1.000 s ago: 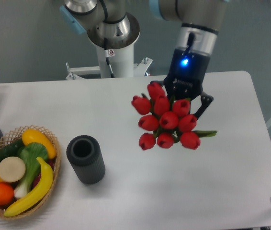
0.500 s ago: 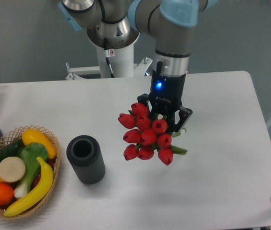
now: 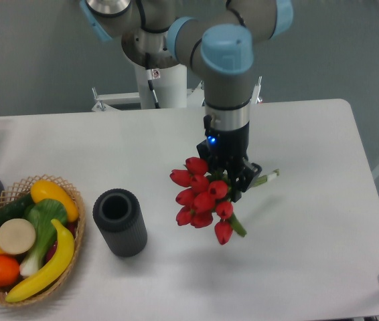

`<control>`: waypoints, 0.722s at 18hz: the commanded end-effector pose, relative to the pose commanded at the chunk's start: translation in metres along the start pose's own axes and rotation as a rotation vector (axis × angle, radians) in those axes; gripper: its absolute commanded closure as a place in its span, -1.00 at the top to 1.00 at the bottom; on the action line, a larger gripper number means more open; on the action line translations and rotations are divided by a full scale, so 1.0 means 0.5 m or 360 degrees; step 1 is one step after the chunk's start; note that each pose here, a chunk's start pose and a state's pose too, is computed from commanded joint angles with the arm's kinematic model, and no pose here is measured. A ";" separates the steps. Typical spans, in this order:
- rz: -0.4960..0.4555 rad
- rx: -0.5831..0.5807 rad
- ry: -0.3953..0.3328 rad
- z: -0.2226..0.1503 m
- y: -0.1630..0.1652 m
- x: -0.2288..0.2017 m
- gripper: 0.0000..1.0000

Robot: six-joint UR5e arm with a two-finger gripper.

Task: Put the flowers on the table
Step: 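Lower the held tulips down onto the table beside the black cup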

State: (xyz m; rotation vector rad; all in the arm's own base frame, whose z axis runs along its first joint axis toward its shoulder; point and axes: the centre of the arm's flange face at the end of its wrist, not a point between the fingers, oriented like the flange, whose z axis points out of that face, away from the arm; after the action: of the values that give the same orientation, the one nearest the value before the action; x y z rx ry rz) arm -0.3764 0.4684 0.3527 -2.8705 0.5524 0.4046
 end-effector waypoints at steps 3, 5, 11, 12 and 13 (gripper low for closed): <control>0.0022 -0.0059 0.0034 0.038 -0.006 0.008 -0.05; 0.0027 -0.0089 0.0051 0.057 -0.003 0.009 -0.05; 0.0063 -0.0199 0.0093 0.113 -0.008 0.022 -0.06; 0.0078 -0.0220 0.0099 0.122 -0.015 0.027 -0.06; 0.0097 -0.0256 0.0107 0.138 -0.021 0.034 -0.06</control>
State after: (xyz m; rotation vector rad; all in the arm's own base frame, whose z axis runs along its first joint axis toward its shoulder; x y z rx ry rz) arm -0.3730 0.4887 0.2841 -3.0369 0.6486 0.3789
